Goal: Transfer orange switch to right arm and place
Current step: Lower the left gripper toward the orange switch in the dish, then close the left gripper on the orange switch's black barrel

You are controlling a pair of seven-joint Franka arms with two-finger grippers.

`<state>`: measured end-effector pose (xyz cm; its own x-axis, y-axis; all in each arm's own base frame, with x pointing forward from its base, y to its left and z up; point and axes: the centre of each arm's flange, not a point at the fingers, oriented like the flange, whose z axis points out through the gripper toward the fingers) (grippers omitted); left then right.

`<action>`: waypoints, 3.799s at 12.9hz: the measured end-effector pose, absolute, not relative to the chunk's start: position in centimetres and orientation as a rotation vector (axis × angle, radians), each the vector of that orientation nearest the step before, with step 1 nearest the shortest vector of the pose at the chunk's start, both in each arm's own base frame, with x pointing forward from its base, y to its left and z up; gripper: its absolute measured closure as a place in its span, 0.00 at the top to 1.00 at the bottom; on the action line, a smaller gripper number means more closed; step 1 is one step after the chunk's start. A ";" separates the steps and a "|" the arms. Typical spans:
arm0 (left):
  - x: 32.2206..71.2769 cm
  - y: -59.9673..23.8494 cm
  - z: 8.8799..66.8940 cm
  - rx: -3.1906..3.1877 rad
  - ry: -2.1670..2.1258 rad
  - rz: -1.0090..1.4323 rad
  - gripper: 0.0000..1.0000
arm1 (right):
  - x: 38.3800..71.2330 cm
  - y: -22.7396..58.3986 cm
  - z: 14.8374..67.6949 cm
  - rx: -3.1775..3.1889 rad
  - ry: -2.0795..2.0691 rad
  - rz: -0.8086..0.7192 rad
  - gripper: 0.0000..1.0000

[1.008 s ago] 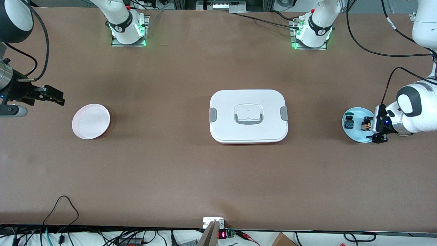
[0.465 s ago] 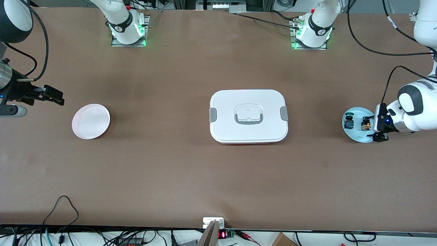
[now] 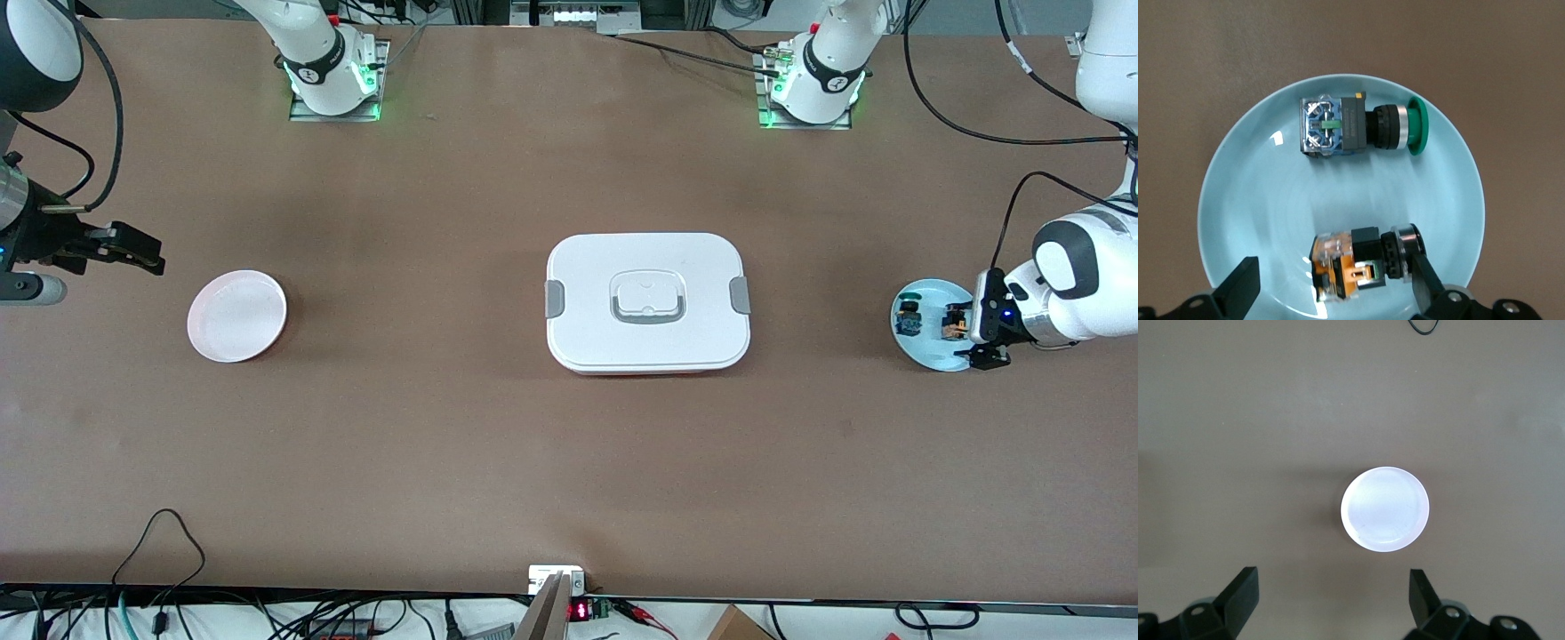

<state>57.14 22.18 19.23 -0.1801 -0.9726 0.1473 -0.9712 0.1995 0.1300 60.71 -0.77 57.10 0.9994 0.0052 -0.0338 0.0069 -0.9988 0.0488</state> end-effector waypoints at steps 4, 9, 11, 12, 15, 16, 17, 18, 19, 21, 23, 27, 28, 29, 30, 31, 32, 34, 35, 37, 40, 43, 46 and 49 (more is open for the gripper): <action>56.7 22.0 18.6 1.890 -2.272 0.005 1.00 | 61.3 -3.2 55.9 3.096 -0.055 -0.063 1.00; 57.2 22.2 19.5 1.923 -2.268 0.016 1.00 | 61.7 -3.8 55.7 3.097 -0.069 -0.042 1.00; 57.7 22.8 21.0 2.045 -2.165 0.015 1.00 | 61.4 -3.7 56.4 3.098 -0.066 -0.024 1.00; 57.9 23.4 21.9 2.133 -2.063 0.001 1.00 | 61.3 -3.8 56.6 3.098 -0.070 -0.020 1.00; 58.2 25.0 24.0 2.444 -1.646 -0.059 1.00 | 61.2 -4.1 56.6 3.099 -0.079 -0.035 1.00; 57.9 25.5 24.0 2.546 -1.461 -0.090 1.00 | 61.1 -4.0 56.5 3.101 -0.076 -0.046 1.00; 57.3 26.1 23.8 2.634 -1.256 -0.133 1.00 | 61.1 -3.8 56.5 3.102 -0.071 -0.052 1.00; 56.7 26.5 23.6 2.703 -1.057 -0.177 1.00 | 61.0 -3.6 56.5 3.103 -0.065 -0.056 1.00; 56.4 26.7 23.5 2.754 -0.899 -0.209 1.00 | 61.0 -3.4 56.5 3.103 -0.061 -0.059 1.00; 56.1 26.4 23.2 2.805 -0.675 -0.266 1.00 | 61.0 -3.3 56.4 3.104 -0.059 -0.061 1.00; 56.1 26.0 22.4 2.815 -0.595 -0.294 1.00 | 61.0 -3.3 56.4 3.104 -0.057 -0.067 1.00; 57.0 24.9 21.0 2.835 -0.589 -0.270 1.00 | 61.0 -3.2 55.4 3.102 -0.055 -0.121 1.00; 57.2 24.6 21.0 2.838 -0.596 -0.267 1.00 | 61.1 -3.2 54.9 3.102 -0.055 -0.133 1.00; 57.5 24.4 21.2 2.842 -0.602 -0.259 1.00 | 61.3 -3.2 54.3 3.101 -0.055 -0.146 1.00; 57.9 24.4 21.5 2.847 -0.604 -0.251 1.00 | 61.6 -3.2 53.8 3.101 -0.055 -0.156 1.00; 58.1 24.6 21.5 2.851 -0.604 -0.245 1.00 | 61.8 -3.3 53.3 3.100 -0.055 -0.163 1.00; 58.4 24.9 21.3 2.854 -0.601 -0.242 1.00 | 61.9 -3.3 53.0 3.100 -0.056 -0.167 1.00; 58.9 25.4 20.2 2.853 -0.593 -0.247 1.00 | 61.9 -3.5 53.0 3.100 -0.061 -0.170 1.00; 58.9 25.5 19.7 2.850 -0.590 -0.252 1.00 | 61.8 -3.5 53.1 3.100 -0.061 -0.174 1.00; 59.0 25.5 19.1 2.851 -0.572 -0.259 1.00 | 61.6 -3.2 53.3 3.100 -0.054 -0.181 1.00; 59.0 25.5 19.0 2.859 -0.536 -0.265 1.00 | 61.6 -2.0 53.5 3.102 -0.023 -0.177 1.00; 58.9 25.6 18.8 2.863 -0.504 -0.275 1.00 | 61.6 -1.2 53.5 3.102 -0.005 -0.179 1.00; 58.8 25.6 18.5 2.864 -0.476 -0.287 1.00 | 61.6 -1.4 53.5 3.101 -0.010 -0.182 1.00; 58.8 25.6 18.5 2.865 -0.471 -0.288 1.00 | 61.6 -1.4 53.5 3.101 -0.010 -0.184 1.00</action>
<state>58.78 25.61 18.46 0.9293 -0.3348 -0.1556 -0.2910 -0.9236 0.2495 61.58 -1.43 53.47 0.9930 -0.0085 -0.1178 -0.0044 -0.9994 0.0353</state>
